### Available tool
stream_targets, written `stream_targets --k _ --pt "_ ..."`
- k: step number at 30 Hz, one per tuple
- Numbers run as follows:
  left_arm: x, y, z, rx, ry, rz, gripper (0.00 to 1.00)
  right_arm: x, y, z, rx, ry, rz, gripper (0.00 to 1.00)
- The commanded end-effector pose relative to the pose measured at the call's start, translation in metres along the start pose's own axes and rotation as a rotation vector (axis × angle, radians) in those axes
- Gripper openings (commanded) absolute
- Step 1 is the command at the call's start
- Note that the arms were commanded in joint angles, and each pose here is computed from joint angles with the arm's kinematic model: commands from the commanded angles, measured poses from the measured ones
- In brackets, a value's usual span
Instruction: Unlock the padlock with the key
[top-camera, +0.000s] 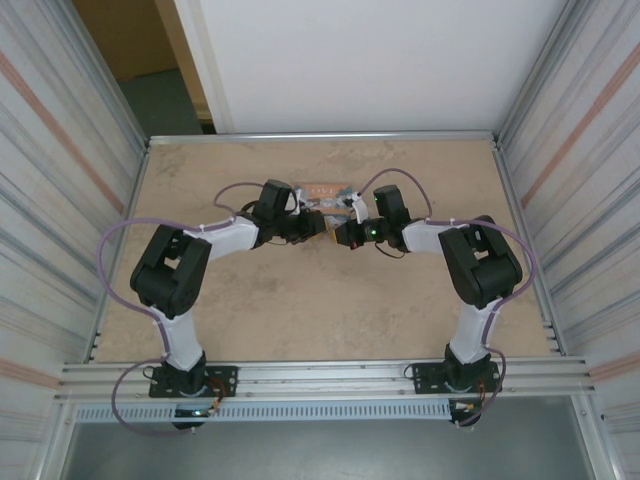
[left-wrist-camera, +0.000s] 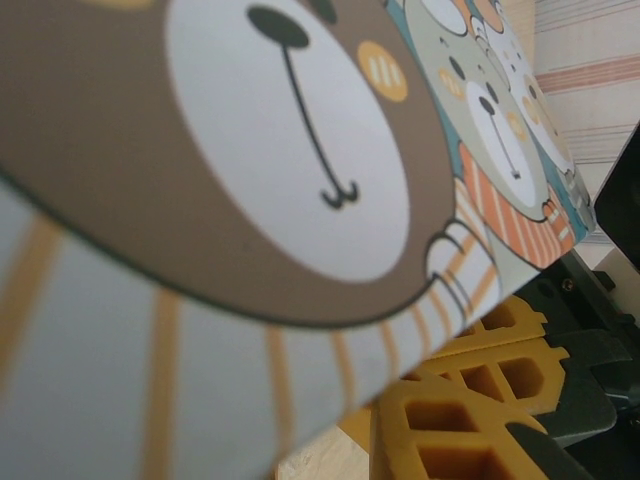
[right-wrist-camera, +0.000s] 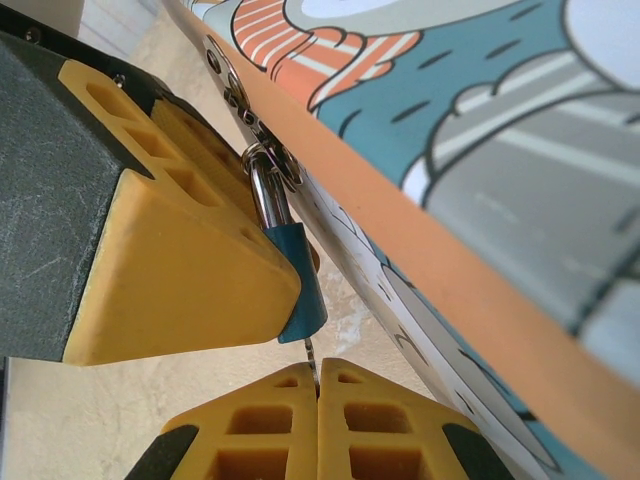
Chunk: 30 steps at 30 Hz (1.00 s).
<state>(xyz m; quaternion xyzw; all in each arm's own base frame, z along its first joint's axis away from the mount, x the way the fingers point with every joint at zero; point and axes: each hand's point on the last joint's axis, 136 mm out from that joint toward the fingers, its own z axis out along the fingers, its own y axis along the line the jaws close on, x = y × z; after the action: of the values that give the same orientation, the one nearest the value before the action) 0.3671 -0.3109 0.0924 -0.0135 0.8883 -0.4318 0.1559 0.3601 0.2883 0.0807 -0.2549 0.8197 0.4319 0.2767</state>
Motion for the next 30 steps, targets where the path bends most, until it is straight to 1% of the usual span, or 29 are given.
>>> stream_targets --k 1,9,18,22,26,30 --pt "0.048 -0.024 0.012 0.101 0.187 0.011 0.18 -0.077 0.037 -0.007 -0.077 -0.218 -0.187 0.00" --pt "0.061 -0.026 0.024 0.112 0.217 -0.007 0.18 -0.104 0.054 -0.013 -0.106 -0.282 -0.224 0.00" --pt "0.067 -0.026 0.023 0.113 0.232 -0.013 0.18 -0.127 0.067 -0.020 -0.126 -0.328 -0.279 0.00" --pt "0.068 -0.025 0.020 0.094 0.245 -0.002 0.18 -0.124 0.064 -0.021 -0.093 -0.295 -0.309 0.00" --pt "0.067 -0.026 0.021 0.099 0.240 -0.004 0.18 -0.120 0.060 -0.023 -0.084 -0.289 -0.299 0.00" --pt "0.064 -0.027 0.022 0.105 0.230 -0.008 0.18 -0.107 0.054 -0.018 -0.077 -0.262 -0.276 0.00"
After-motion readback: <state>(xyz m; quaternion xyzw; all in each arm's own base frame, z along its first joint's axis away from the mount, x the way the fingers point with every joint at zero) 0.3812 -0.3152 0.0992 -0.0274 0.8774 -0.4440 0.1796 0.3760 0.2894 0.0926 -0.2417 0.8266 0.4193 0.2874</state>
